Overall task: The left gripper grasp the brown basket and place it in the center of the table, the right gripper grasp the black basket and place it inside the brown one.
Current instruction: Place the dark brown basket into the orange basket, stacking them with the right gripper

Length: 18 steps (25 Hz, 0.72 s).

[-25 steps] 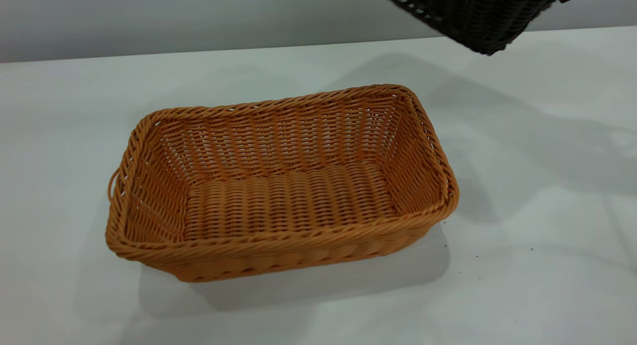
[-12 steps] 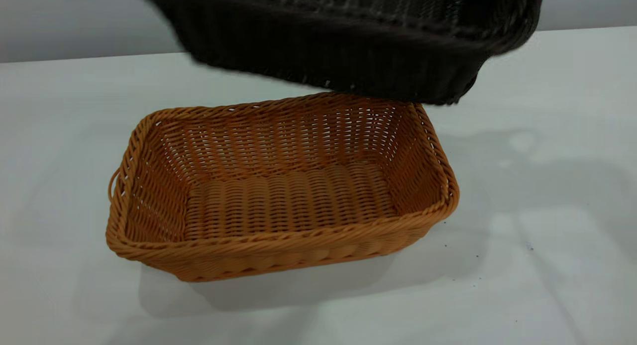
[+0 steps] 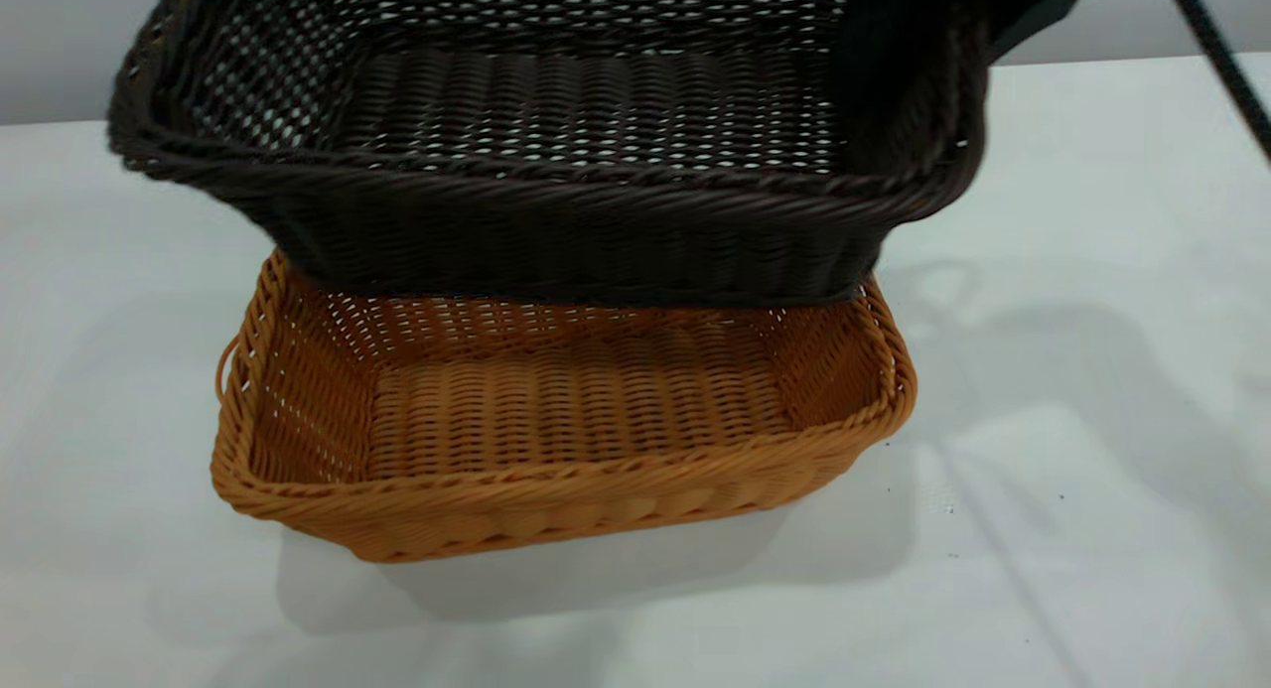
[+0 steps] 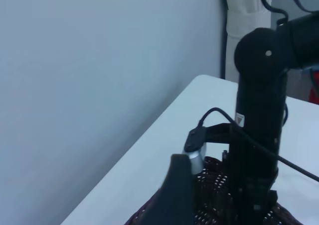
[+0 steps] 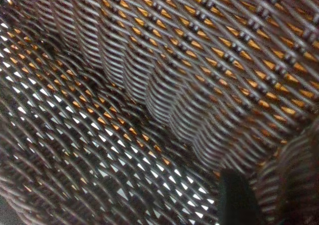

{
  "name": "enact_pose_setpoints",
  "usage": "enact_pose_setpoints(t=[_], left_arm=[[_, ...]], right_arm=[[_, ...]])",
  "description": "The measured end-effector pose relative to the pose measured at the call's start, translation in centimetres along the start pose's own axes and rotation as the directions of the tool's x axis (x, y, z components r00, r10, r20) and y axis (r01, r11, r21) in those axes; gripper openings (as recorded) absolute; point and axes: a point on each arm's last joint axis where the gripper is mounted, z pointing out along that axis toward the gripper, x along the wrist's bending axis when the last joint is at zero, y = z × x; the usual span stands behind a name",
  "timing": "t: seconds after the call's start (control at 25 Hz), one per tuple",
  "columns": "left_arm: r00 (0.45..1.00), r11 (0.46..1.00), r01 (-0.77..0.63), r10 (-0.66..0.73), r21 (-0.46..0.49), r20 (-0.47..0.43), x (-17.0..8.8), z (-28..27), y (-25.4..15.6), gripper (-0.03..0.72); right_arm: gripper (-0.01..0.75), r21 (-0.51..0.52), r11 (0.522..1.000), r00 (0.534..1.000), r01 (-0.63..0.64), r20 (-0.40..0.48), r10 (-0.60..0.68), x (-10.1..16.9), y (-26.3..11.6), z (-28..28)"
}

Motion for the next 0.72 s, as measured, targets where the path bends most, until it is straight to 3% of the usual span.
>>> enact_pose_setpoints(t=[0.24, 0.72], left_arm=[[1.000, 1.000, 0.000, 0.000, 0.002, 0.001, 0.0, 0.0, 0.0, 0.659], [1.000, 1.000, 0.001, -0.001, 0.005, 0.002, 0.0, 0.1, -0.1, 0.659]], right_arm=[[0.291, 0.036, 0.998, 0.998, 0.058, 0.035, -0.060, 0.6, 0.8, 1.2], [0.288, 0.050, 0.993, 0.994, 0.110, 0.021, -0.111, 0.7, 1.1, 2.1]])
